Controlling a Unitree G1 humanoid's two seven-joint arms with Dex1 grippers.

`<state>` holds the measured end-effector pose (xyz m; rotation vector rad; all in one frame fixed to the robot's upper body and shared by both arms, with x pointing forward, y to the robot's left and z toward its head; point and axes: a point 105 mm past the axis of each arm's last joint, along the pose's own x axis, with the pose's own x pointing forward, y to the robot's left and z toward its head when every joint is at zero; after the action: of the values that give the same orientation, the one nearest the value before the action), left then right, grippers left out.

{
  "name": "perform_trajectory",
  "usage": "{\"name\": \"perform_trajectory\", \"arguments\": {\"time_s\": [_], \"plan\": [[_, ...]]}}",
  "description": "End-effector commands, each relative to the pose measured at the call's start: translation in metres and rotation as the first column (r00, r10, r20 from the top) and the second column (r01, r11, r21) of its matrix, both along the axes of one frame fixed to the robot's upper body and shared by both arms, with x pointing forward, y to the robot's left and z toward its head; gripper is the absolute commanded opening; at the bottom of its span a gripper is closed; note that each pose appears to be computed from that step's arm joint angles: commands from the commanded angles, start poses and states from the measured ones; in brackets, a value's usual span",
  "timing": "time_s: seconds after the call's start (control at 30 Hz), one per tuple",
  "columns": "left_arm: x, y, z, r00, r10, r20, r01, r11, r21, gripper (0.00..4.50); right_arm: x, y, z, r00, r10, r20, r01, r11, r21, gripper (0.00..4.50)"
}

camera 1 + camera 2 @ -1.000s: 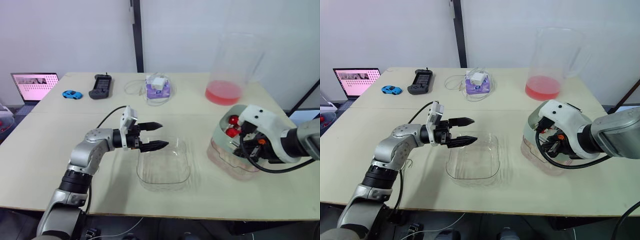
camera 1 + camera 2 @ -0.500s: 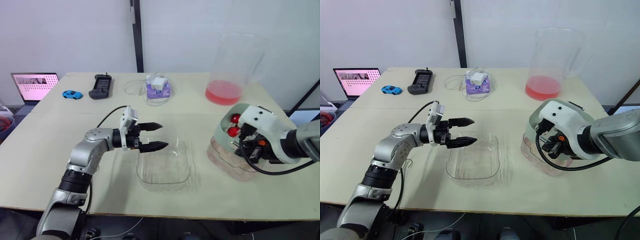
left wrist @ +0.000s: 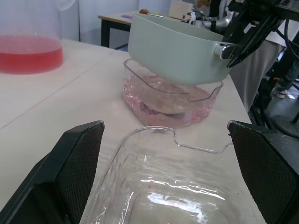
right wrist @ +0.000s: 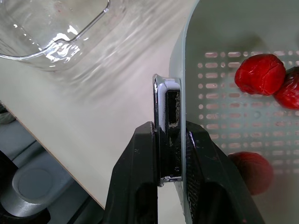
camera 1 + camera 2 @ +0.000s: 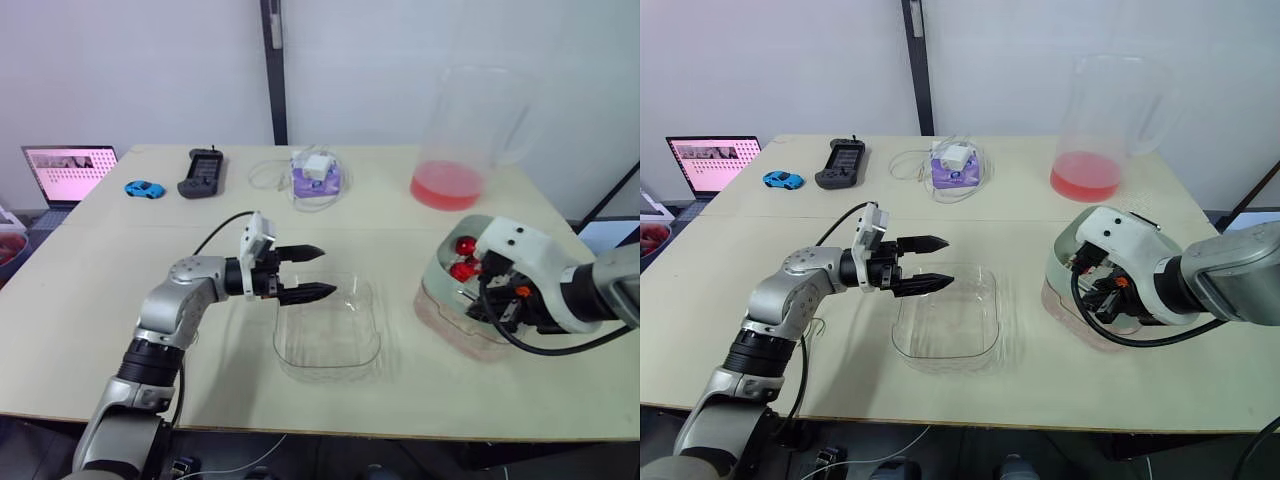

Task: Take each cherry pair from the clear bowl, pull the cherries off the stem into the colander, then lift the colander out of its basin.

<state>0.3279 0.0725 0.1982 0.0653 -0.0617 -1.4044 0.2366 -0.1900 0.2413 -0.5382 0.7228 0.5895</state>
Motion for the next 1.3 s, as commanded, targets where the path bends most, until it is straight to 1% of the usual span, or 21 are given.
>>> {"name": "perform_trajectory", "arguments": {"time_s": [0.03,0.17,0.27,0.33,0.43,0.83,0.9,0.97,1.03,1.2,1.27,1.3], "plan": [[0.0,0.001,0.012,0.998,-0.002,0.06,0.002,1.0,0.008,4.5,0.001,-0.004,0.015,0.997,-0.022,0.077,0.023,1.0,-0.013,0.22],[0.0,0.003,0.013,0.998,0.002,0.061,-0.002,1.0,0.006,4.5,0.002,-0.007,0.013,0.997,-0.037,0.071,0.039,0.999,-0.017,0.22],[0.001,0.004,0.014,0.998,0.007,0.061,-0.007,1.0,0.002,4.5,0.006,-0.01,0.016,0.994,-0.061,0.089,0.062,0.998,-0.009,0.22],[0.001,0.004,0.015,0.998,0.007,0.06,-0.007,1.0,0.0,4.5,0.004,-0.008,0.015,0.996,-0.047,0.078,0.047,0.999,-0.002,0.22],[-0.001,0.005,0.015,0.998,0.006,0.059,-0.006,1.0,-0.006,4.5,0.011,-0.014,0.019,0.99,-0.084,0.113,0.085,0.996,-0.002,0.22],[-0.004,0.008,0.019,0.998,0.0,0.059,0.002,0.999,-0.035,4.5,0.008,-0.013,0.015,0.995,-0.069,0.072,0.07,0.998,-0.004,0.22],[-0.015,0.011,0.026,0.996,-0.064,0.056,0.069,0.994,-0.085,4.5,0.007,-0.015,0.014,0.995,-0.075,0.061,0.075,0.997,-0.01,0.22],[-0.019,0.016,0.033,0.995,-0.093,0.044,0.098,0.987,-0.131,4.5,0.009,-0.017,0.015,0.994,-0.084,0.065,0.085,0.996,-0.01,0.22],[-0.02,0.023,0.036,0.996,-0.086,0.04,0.091,0.984,-0.153,4.5,0.011,-0.014,0.02,0.995,-0.068,0.08,0.067,0.998,0.007,0.22],[-0.02,0.03,0.037,0.998,-0.049,0.049,0.057,0.984,-0.168,4.5,0.016,-0.005,0.028,0.996,-0.019,0.084,0.018,1.0,0.016,0.22],[-0.017,0.033,0.037,0.999,-0.016,0.052,0.025,0.983,-0.181,4.5,0.021,-0.003,0.028,0.996,-0.003,0.088,0.004,1.0,-0.014,0.22],[-0.016,0.037,0.036,0.999,0.005,0.05,0.005,0.981,-0.194,4.5,0.029,-0.001,0.031,0.994,0.01,0.108,-0.008,1.0,-0.026,0.22]]}}
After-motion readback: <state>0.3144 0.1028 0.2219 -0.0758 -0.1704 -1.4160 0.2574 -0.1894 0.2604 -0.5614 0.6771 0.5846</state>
